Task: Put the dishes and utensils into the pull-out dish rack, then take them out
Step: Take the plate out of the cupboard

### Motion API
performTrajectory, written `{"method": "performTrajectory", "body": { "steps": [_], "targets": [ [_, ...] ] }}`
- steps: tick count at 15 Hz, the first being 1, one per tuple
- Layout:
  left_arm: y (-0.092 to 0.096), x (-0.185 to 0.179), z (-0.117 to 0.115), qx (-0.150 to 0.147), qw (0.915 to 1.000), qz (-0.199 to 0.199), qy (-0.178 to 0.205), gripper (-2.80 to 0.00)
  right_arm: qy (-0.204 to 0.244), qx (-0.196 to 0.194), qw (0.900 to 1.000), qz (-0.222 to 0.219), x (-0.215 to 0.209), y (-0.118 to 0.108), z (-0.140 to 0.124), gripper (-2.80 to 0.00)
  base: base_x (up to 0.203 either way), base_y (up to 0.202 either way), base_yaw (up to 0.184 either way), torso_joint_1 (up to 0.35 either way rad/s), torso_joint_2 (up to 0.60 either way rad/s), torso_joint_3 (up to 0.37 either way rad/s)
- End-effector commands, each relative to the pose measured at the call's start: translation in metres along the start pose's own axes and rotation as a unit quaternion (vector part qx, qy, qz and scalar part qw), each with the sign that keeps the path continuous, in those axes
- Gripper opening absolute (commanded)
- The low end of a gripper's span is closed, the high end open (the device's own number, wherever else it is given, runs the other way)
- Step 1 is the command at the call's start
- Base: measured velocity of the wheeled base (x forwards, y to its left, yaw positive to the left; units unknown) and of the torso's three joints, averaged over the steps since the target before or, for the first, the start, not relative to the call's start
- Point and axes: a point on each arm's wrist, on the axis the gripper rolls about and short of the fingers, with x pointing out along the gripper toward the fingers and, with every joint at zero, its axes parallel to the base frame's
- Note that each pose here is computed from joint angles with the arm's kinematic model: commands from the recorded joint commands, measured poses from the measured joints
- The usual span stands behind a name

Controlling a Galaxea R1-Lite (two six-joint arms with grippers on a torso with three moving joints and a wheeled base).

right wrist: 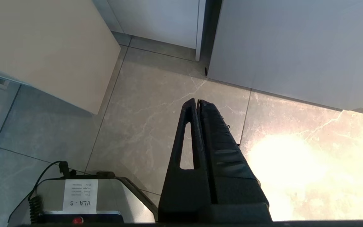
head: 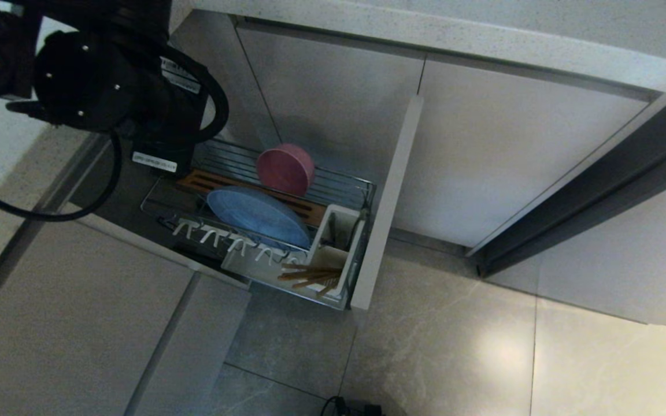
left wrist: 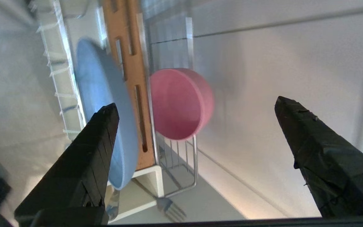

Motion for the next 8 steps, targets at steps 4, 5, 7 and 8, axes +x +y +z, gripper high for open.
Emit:
{"method": "performTrajectory", "body": {
  "steps": [4,5,7,8],
  "targets": [
    [-0.021,-0.046,0.029,0.139,0.9858,-0.091,0.027,0.0,0.0,0.0,1.0,0.0,0.0,0.0,0.0,-2.8,0.0,0.0,0.0,0.0,0.0,0.0],
    [-0.023,-0.053,0.034,0.154,0.9816,-0.109,0.026,0.0,0.0,0.0,1.0,0.0,0.0,0.0,0.0,-2.8,0.0,0.0,0.0,0.0,0.0,0.0],
    [-0.026,-0.065,0.043,0.194,0.9719,-0.133,0.016,0.0,0.0,0.0,1.0,0.0,0.0,0.0,0.0,-2.8,0.0,0.0,0.0,0.0,0.0,0.0],
    [-0.026,-0.072,0.049,0.206,0.9681,-0.143,0.012,-2.8,0.0,0.0,1.0,0.0,0.0,0.0,0.0,-2.8,0.0,0.0,0.0,0.0,0.0,0.0]
  ]
}}
